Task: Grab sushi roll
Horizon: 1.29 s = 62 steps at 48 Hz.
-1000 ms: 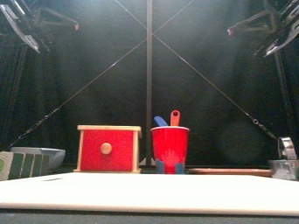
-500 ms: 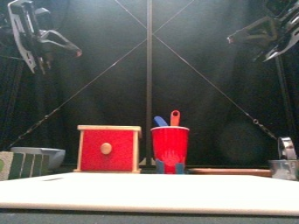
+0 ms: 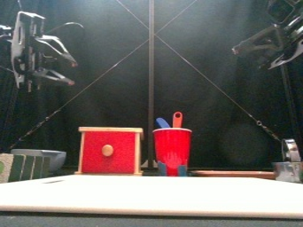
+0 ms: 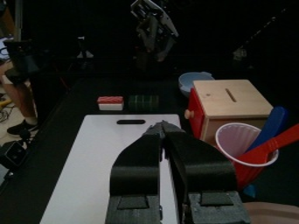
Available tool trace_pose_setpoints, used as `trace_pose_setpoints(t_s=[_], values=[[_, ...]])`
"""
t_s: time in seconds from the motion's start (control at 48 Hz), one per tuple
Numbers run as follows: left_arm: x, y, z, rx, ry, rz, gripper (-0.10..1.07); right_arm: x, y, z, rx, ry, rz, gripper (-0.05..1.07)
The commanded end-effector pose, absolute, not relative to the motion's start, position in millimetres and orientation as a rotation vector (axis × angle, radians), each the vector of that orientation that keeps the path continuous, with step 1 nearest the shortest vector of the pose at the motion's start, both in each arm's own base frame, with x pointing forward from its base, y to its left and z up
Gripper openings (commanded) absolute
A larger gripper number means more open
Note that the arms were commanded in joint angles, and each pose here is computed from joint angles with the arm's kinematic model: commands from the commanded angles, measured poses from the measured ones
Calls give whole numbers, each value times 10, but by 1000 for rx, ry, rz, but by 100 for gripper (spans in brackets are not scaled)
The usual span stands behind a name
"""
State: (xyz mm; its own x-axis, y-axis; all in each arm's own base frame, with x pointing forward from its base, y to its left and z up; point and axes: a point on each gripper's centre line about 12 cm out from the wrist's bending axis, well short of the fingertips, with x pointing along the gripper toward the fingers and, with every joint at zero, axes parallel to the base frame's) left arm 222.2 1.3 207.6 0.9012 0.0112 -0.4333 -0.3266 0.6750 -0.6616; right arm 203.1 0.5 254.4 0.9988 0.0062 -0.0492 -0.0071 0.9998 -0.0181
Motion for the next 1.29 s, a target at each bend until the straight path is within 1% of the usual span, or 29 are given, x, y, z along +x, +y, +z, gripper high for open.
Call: trace_pose_setpoints(t_s=[0.0,0.104,0.229,0.396,0.708,0.979,1.271], values=[[2298,-9,2103,-830,439,191,86,2054,8,2560,-20,46,8,1],[2305,-34,2025,-844,491,192,86,2049,8,2541,-20,51,8,1],[2292,-37,1991,-868,520,195,86,2045,5,2527,-20,55,7,1],[2276,91,1973,-885,534,238,86,2045,8,2527,-20,55,8,1],[2205,339,1852,-900,583,335,86,2046,-5,2518,-20,58,2,1],[2189,417,1690,-914,663,382,86,2045,-33,2518,-19,59,-11,1],[2154,462,1624,-946,685,417,86,2045,-42,2518,-17,59,-16,1]])
